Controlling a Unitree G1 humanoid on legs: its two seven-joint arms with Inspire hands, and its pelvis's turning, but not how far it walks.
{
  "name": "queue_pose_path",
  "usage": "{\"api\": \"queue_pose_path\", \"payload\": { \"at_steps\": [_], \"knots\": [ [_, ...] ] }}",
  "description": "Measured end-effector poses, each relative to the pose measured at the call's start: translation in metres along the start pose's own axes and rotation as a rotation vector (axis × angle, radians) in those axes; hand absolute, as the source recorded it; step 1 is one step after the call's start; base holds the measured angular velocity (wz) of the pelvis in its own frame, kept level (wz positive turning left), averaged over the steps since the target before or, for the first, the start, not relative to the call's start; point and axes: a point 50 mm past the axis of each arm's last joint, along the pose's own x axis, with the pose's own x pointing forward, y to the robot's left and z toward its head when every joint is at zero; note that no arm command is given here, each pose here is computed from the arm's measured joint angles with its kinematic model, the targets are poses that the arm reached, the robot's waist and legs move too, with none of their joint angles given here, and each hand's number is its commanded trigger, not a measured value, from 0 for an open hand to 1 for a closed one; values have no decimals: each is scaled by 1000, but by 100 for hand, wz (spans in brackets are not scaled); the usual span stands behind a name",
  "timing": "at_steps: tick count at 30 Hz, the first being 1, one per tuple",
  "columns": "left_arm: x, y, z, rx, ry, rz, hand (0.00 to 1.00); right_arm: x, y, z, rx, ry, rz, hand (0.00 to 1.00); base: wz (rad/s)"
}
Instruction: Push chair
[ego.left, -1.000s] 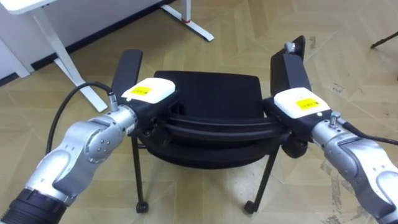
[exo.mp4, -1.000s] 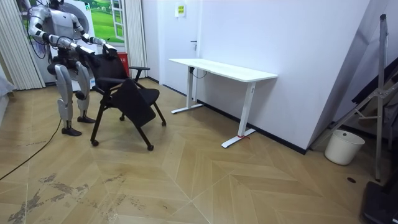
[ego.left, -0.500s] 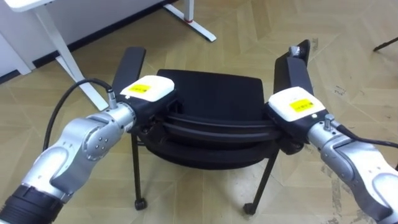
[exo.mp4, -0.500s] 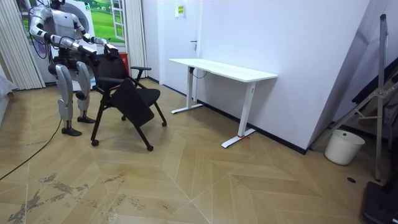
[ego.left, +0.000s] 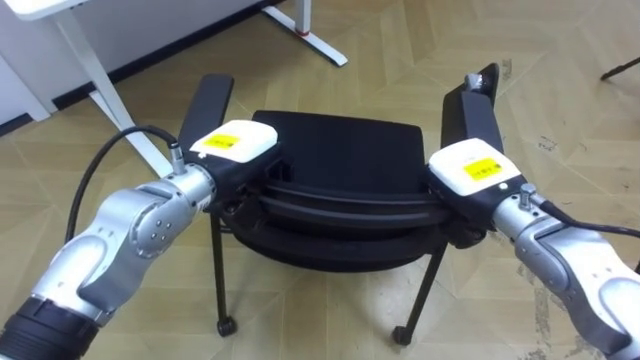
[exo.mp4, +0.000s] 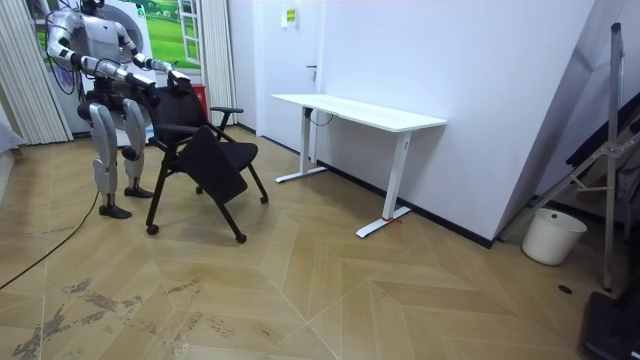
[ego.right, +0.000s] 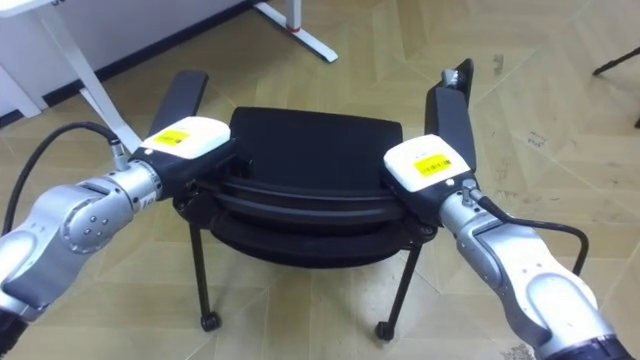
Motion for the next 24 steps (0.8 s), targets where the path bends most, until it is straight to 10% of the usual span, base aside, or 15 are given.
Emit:
{"api": "queue_pose_path", "payload": {
  "at_steps": [24],
  "knots": [
    [1,-16,-19,-27,55,-24,100,4,9,10,62,-97,15,100,13]
  ]
}}
